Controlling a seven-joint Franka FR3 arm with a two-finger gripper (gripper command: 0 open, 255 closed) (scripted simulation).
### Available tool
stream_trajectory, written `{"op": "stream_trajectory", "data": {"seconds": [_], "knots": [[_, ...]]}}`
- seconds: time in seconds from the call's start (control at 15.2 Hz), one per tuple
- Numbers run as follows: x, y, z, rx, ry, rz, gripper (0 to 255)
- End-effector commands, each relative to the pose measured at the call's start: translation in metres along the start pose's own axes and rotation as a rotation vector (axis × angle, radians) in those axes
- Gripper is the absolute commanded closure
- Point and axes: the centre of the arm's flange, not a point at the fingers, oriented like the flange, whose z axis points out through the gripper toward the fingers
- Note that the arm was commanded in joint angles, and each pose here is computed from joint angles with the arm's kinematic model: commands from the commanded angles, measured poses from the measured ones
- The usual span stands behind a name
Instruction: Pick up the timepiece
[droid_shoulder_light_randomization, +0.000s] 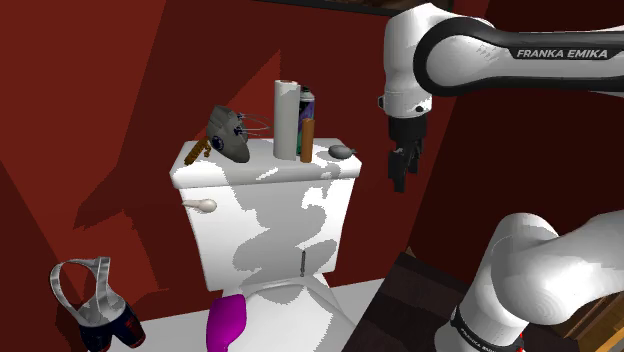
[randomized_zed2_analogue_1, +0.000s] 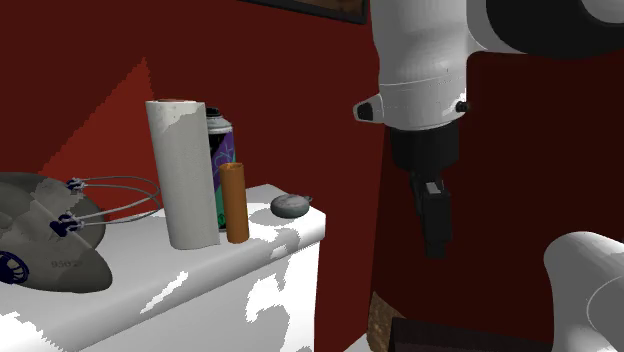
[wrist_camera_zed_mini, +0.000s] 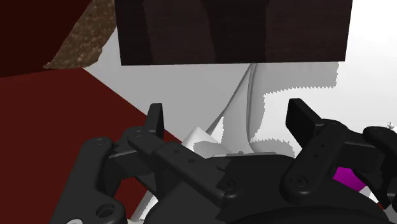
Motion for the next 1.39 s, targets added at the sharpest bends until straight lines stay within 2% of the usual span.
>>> {"op": "stream_trajectory", "data": {"seconds": [0.0,0.66,1.32], "knots": [[0.0,0.0,0.0,0.0,0.0,0.0,0],[0.116,0.063,-0.03,0.068,0.013,-0.28,0],[0.24,0.093,-0.058,0.133,0.025,-0.548,0]]}}
